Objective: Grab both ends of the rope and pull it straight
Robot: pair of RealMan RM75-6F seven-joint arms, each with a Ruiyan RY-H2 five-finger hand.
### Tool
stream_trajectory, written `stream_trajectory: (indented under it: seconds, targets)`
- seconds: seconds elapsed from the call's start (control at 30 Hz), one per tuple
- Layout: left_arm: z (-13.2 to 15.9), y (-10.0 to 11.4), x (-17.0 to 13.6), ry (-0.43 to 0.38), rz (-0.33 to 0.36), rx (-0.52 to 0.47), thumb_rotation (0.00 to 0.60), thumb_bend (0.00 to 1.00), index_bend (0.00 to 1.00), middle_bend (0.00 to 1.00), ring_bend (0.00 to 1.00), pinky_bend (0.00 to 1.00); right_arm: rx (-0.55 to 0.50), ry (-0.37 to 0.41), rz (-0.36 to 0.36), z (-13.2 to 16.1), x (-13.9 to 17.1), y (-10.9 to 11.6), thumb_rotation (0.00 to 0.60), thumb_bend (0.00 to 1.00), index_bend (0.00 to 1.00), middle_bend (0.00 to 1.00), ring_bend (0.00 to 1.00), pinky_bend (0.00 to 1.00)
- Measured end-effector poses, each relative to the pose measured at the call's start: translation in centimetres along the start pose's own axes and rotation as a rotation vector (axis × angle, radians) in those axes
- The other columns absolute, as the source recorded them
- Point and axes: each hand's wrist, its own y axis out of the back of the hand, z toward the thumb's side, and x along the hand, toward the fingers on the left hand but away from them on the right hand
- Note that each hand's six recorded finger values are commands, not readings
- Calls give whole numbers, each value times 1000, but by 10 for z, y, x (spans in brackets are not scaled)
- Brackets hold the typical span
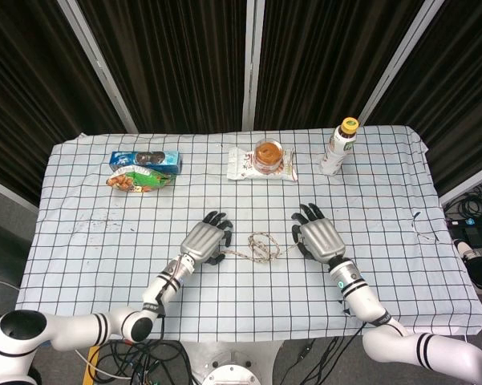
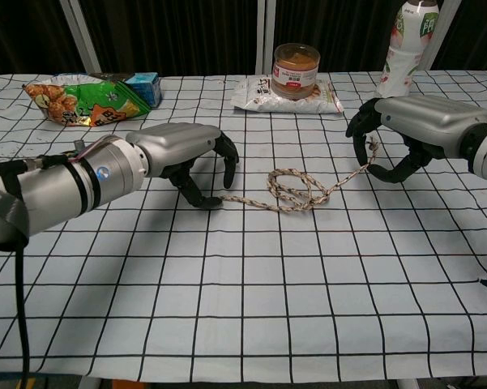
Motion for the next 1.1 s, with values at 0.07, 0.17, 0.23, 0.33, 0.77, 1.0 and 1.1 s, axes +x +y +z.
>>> stream_trajectory:
  seconds: [0.07,0.17,0.23,0.33,0.77,1.0,1.1]
  targets:
    - [-1,-3,1,4,2,9,600,289,490,143,0,0,0,-1,1,-1,0,0,600,477,651,208,0,0]
    - [-1,-4,1,5,9,11,600,299,503,135,0,0,-2,-2,2,-1,-1,-1,600,477,651,208,0,0]
    - [-1,-4,1,5,14,13,600,302,514,135,0,0,-2,-2,3,-1,-1,-1,600,477,652,208,0,0]
    - [0,-5,2,4,18,16,600,306,529,135,0,0,-2,-3,2,-1,-1,-1,600,477,652,208,0,0]
    - [3,-11,4,-3,9,35,600,308,522,135,0,0,-9,-9,2,-3,-2,-3,600,477,653,208,0,0]
    - [3,-11,4,1,4,32,600,334,508,135,0,0,-12,-10,4,-3,-2,-3,600,481,653,208,0,0]
    - [3,-12,4,0,4,38,600,336,511,135,0,0,-13,-11,3,-4,-3,-3,600,482,652,208,0,0]
